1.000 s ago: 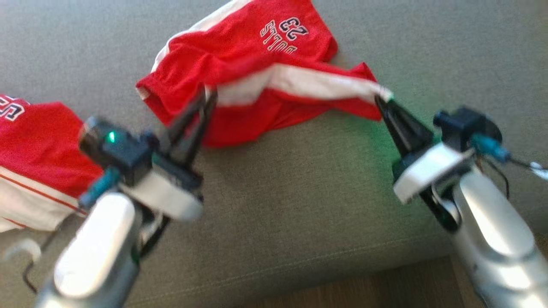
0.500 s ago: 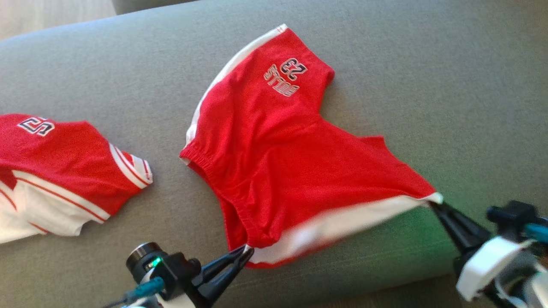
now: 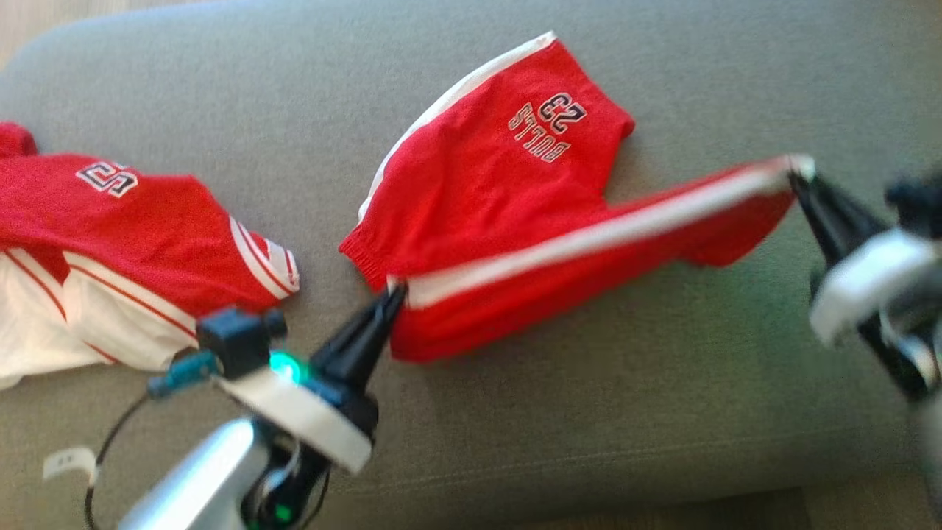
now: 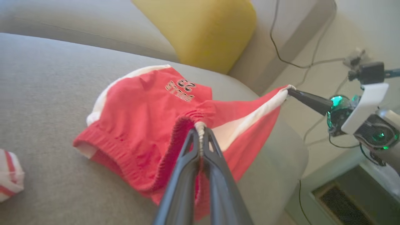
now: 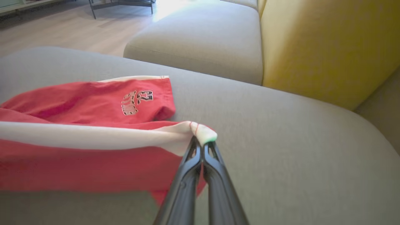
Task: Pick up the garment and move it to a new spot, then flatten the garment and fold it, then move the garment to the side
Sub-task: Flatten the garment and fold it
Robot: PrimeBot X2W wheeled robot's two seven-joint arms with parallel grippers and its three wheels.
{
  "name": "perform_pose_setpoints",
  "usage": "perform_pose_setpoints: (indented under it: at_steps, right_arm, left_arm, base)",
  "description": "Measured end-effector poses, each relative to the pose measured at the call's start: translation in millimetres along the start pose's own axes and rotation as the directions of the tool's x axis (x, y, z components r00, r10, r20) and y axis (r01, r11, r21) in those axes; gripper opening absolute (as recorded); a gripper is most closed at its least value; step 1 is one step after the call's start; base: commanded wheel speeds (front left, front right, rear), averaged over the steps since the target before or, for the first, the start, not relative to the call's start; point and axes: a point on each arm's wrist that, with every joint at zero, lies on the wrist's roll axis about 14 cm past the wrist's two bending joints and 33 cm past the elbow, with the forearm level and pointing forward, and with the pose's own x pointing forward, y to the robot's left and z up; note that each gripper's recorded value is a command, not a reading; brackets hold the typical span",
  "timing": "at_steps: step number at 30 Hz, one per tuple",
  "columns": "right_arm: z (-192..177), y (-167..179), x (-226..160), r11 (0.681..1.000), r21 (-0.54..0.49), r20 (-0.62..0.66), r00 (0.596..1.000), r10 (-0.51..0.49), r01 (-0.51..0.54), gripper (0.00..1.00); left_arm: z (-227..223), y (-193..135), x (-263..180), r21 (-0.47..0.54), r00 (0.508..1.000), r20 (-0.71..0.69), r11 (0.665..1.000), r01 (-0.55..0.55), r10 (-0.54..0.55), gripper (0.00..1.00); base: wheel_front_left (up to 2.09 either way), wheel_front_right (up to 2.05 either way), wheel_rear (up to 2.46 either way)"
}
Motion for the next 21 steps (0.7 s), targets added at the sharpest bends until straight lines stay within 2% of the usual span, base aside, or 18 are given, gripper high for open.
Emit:
perform_pose_setpoints:
  at_steps: [2, 4, 8, 14, 21]
  right_arm:
    - [14, 7, 29, 0.999, -0.021, 0.012, 1.000, 0.027, -0.027, 0.00]
    - [34, 17, 73, 0.995, -0.075, 0.031, 0.998, 0.064, -0.061, 0.00]
    - [50, 35, 124, 0.985, -0.137, 0.045, 0.993, 0.111, -0.104, 0.00]
    - [43, 72, 179, 0.959, -0.210, -0.012, 0.982, 0.191, -0.189, 0.00]
    - [28, 115, 218, 0.924, -0.264, -0.053, 0.961, 0.272, -0.276, 0.00]
  left_arm:
    - [9, 14, 13, -0.048, 0.998, 0.037, 0.998, -0.042, 0.043, 0.00]
    - [13, 43, 25, -0.145, 0.987, 0.070, 0.980, -0.135, 0.146, 0.00]
    - [17, 67, 36, -0.254, 0.965, 0.102, 0.944, -0.210, 0.242, 0.00]
    - [29, 90, 39, -0.289, 0.936, 0.138, 0.917, -0.274, 0.323, 0.00]
    - [26, 113, 25, -0.300, 0.898, 0.140, 0.882, -0.364, 0.418, 0.00]
  base:
    - [0.00, 0.00, 0.00]
    - [0.00, 0.00, 0.00]
    - [0.00, 0.00, 0.00]
    - [0.00, 0.00, 0.00]
    - [0.00, 0.00, 0.00]
